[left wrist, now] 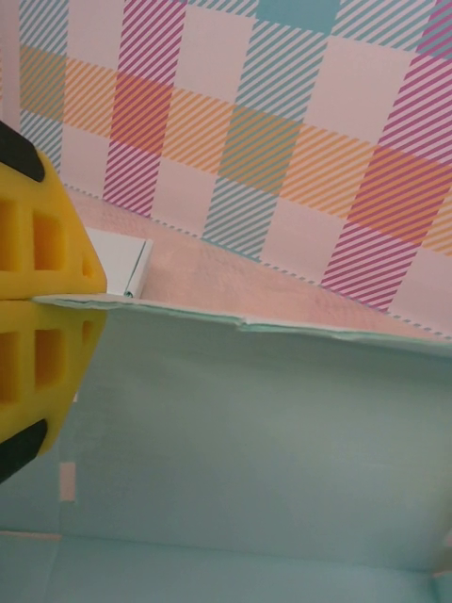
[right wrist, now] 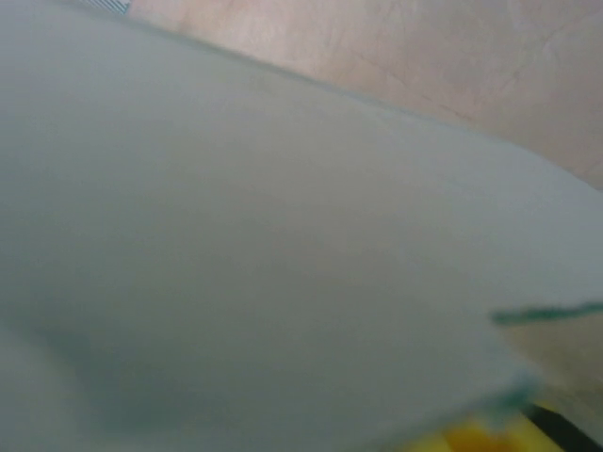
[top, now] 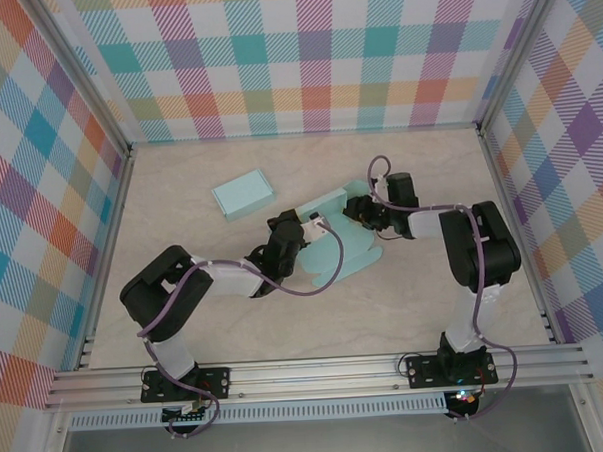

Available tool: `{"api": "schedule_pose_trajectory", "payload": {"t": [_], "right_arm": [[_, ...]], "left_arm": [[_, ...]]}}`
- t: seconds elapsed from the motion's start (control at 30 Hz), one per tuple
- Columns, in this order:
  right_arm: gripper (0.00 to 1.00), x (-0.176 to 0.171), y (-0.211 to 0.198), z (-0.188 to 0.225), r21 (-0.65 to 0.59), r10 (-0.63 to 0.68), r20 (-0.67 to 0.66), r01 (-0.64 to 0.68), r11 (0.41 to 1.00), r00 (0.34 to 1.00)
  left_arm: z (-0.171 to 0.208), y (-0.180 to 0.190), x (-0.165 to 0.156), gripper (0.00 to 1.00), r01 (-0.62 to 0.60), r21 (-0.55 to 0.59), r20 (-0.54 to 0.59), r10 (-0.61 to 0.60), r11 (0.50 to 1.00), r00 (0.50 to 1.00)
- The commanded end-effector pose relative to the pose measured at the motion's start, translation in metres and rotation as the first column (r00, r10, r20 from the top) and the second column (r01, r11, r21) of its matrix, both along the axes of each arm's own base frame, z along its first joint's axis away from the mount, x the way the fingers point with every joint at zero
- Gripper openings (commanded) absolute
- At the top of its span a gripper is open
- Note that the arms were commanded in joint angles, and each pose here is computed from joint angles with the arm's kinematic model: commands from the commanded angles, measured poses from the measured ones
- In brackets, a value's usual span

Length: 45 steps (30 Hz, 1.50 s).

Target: Fold the paper box

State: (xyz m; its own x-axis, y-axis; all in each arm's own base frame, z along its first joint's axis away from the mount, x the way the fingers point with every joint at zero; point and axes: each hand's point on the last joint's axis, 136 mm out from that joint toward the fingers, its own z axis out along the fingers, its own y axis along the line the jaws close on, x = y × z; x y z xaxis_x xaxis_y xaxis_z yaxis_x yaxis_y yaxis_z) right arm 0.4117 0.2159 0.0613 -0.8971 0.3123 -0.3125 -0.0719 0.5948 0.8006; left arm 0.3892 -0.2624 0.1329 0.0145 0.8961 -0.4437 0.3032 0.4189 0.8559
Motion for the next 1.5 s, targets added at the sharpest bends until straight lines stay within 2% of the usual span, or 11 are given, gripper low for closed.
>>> {"api": "schedule_pose_trajectory", "payload": {"t": [0.0,0.27,0.47,0.63,0.73,0.93,1.1,1.27,1.37,1.47], "right_arm": [[0.44,-0.004,0.011,-0.003,0.032,0.033,-0.006,-0.033,0.999,0.999],[0.52,-0.016,0.002,0.0,-0.021,0.021,-0.007,-0.021,1.0,1.0],[0.57,-0.03,-0.023,-0.001,-0.145,-0.021,-0.024,0.017,0.989,0.999],[0.59,-0.038,-0.038,0.002,-0.155,-0.048,-0.035,0.042,0.987,0.998],[0.62,-0.041,-0.046,0.007,-0.143,-0.061,-0.034,0.056,0.988,0.998],[0.62,-0.04,-0.067,0.035,-0.119,-0.102,0.009,0.102,0.988,0.995],[0.59,-0.03,-0.109,0.059,-0.123,-0.203,0.054,0.208,0.97,0.978],[0.55,-0.006,-0.148,0.06,-0.131,-0.294,0.042,0.297,0.946,0.955],[0.53,0.018,-0.158,0.057,-0.109,-0.282,0.034,0.284,0.953,0.959],[0.53,0.042,-0.151,0.049,-0.075,-0.219,0.013,0.219,0.973,0.976]], "left_arm": [[0.003,-0.008,0.004,0.0,0.006,-0.013,0.005,-0.006,1.0,1.0],[-0.004,-0.004,0.005,0.0,-0.003,0.052,0.023,0.002,0.999,1.0],[-0.012,-0.006,0.004,0.0,0.039,0.152,0.068,-0.049,0.988,0.996],[-0.014,-0.008,0.008,0.0,0.039,0.217,0.128,-0.068,0.975,0.989],[-0.009,-0.01,0.009,0.0,0.039,0.225,0.162,-0.076,0.974,0.984],[0.0,-0.015,0.008,0.0,0.063,0.216,0.181,-0.103,0.974,0.978],[0.003,-0.017,0.008,0.0,0.078,0.233,0.189,-0.124,0.969,0.974],[0.001,-0.018,0.008,0.0,0.082,0.244,0.188,-0.13,0.966,0.974],[0.001,-0.019,0.009,0.0,0.082,0.259,0.193,-0.135,0.962,0.972],[0.001,-0.019,0.01,0.0,0.082,0.266,0.196,-0.137,0.961,0.971]]}}
